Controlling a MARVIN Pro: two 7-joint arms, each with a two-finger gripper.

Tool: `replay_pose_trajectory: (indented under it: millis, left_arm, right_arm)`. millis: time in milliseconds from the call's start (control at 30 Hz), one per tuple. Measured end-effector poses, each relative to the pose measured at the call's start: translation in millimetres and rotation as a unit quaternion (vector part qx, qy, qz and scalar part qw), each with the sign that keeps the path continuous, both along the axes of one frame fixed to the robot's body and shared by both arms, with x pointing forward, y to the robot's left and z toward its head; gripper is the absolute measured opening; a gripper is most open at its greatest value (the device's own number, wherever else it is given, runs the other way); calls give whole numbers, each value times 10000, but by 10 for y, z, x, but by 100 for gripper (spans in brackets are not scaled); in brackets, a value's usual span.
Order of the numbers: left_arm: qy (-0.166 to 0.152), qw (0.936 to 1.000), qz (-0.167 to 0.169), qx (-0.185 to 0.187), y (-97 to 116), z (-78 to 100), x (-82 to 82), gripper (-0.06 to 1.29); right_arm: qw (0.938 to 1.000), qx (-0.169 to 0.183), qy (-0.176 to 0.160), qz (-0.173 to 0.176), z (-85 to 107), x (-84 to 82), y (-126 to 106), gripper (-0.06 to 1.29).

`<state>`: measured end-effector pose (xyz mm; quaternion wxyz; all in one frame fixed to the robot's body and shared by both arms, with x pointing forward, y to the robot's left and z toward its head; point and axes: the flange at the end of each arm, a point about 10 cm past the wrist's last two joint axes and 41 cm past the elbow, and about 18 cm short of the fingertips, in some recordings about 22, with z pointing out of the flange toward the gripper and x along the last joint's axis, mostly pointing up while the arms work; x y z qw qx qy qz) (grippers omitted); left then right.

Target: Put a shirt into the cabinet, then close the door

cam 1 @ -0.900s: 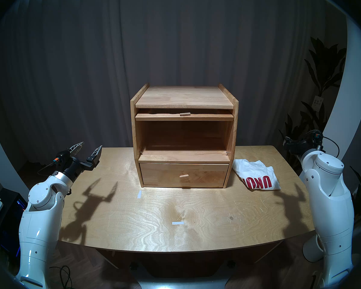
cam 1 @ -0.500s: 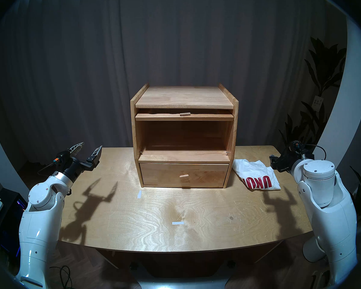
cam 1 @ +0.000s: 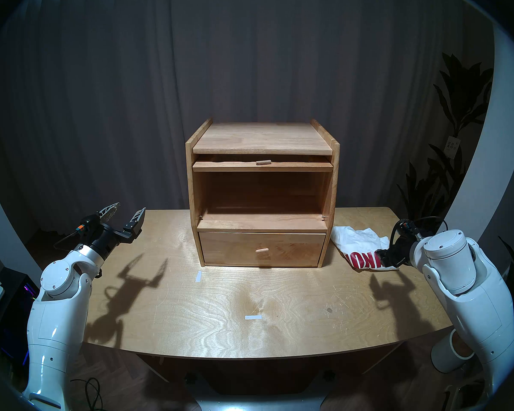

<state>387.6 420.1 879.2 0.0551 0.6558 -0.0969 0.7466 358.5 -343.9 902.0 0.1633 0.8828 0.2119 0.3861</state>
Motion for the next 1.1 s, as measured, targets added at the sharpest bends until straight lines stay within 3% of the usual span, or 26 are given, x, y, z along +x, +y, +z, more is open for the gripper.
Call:
replay_pose_trajectory:
  millis: [333, 600, 867, 1100]
  left_arm:
    - [6, 10000, -3, -6, 1, -5, 0, 126]
    - [9, 10000, -6, -11, 1, -9, -1, 126]
    - [11, 10000, -9, -13, 1, -10, -1, 126]
    - [12, 10000, -11, -15, 1, -11, -1, 126]
  right_arm:
    - [9972, -225, 525, 475, -7, 91, -159, 122]
    - [9897, -378, 886, 1055, 27, 104, -155, 122]
    - [9721, -571, 1292, 1872, 1, 68, -101, 122]
    - [9509, -1268, 1697, 2258, -277, 31, -369, 122]
